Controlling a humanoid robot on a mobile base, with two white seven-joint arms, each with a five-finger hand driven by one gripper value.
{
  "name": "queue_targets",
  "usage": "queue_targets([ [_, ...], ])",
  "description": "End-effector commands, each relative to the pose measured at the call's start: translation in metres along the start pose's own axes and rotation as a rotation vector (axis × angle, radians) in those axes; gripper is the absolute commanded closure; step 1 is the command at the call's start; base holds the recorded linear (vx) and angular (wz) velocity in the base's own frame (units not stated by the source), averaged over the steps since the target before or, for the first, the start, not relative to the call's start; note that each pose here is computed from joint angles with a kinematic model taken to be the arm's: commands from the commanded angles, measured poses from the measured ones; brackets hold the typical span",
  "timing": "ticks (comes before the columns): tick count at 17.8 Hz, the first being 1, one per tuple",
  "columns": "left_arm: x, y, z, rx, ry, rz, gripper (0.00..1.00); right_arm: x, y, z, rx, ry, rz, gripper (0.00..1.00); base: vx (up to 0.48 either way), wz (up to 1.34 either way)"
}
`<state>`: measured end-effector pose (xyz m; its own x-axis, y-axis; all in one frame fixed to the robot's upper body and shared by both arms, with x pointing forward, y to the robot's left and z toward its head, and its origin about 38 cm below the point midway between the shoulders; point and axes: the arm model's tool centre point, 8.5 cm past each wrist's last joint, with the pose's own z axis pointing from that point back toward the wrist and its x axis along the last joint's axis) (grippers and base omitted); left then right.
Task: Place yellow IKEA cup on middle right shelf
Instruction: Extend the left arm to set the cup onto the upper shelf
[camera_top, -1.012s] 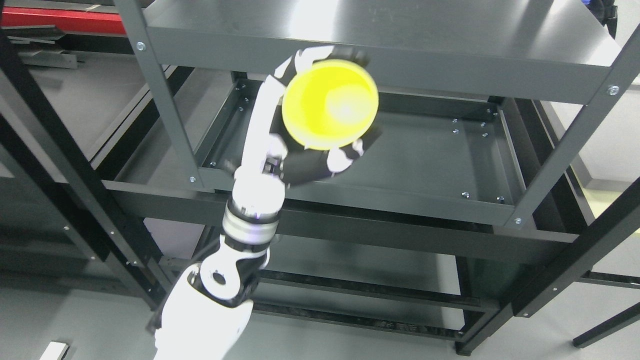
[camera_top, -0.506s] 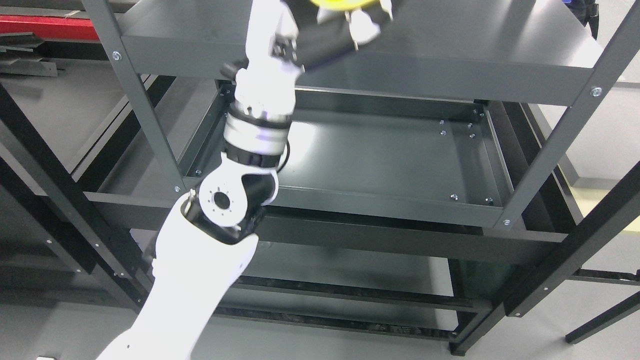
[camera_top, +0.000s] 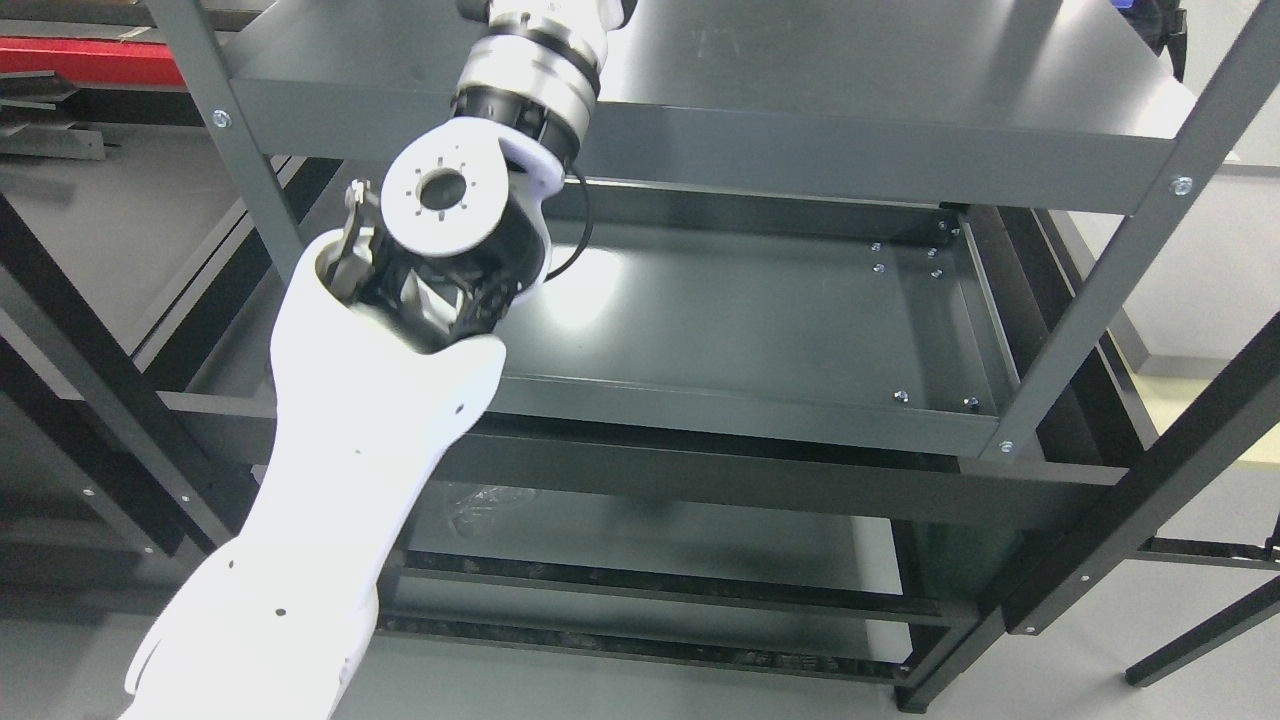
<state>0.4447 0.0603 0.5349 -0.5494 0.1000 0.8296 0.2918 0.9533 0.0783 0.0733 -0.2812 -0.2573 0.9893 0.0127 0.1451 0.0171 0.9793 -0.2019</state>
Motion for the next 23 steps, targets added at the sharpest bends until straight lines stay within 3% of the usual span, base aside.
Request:
queue_targets([
  [1,-0.007,0.043,-0.047,0.106,0.202,0.008,1.0,-0.009,-0.01,-0.001,-0.012,0.015,-0.003,0.01,0.007,-0.04],
  [6,-0.037,0.069,-0.051,0.206,0.338,-0.014,0.97,-0.009,-0.01,-0.001,-0.012,0.015,-0.003,0.01,0.0,0.0],
  [12,-0.072,0.074,-0.043,0.221,0.417,-0.012,0.81,-0.009,-0.01,-0.001,-0.012,0.015,-0.003,0.01,0.005,-0.03],
  [13,-0.075,0.074,-0.042,0.218,0.431,-0.013,0.76,-0.009,-0.01,-0.001,-0.012,0.015,-0.003,0.01,0.013,-0.03],
  [14,-0.078,0.073,-0.04,0.21,0.46,-0.024,0.62,-0.009,-0.01,-0.001,-0.012,0.015,-0.003,0.01,0.013,-0.03],
  [16,-0.083,0.071,-0.039,0.202,0.485,-0.033,0.46,-0.009,-0.01,-0.001,-0.012,0.015,-0.003,0.01,0.008,-0.02],
  [23,-0.085,0.063,-0.039,0.167,0.489,-0.043,0.15,-0.009,-0.01,-0.001,-0.012,0.015,-0.003,0.01,0.001,0.0],
])
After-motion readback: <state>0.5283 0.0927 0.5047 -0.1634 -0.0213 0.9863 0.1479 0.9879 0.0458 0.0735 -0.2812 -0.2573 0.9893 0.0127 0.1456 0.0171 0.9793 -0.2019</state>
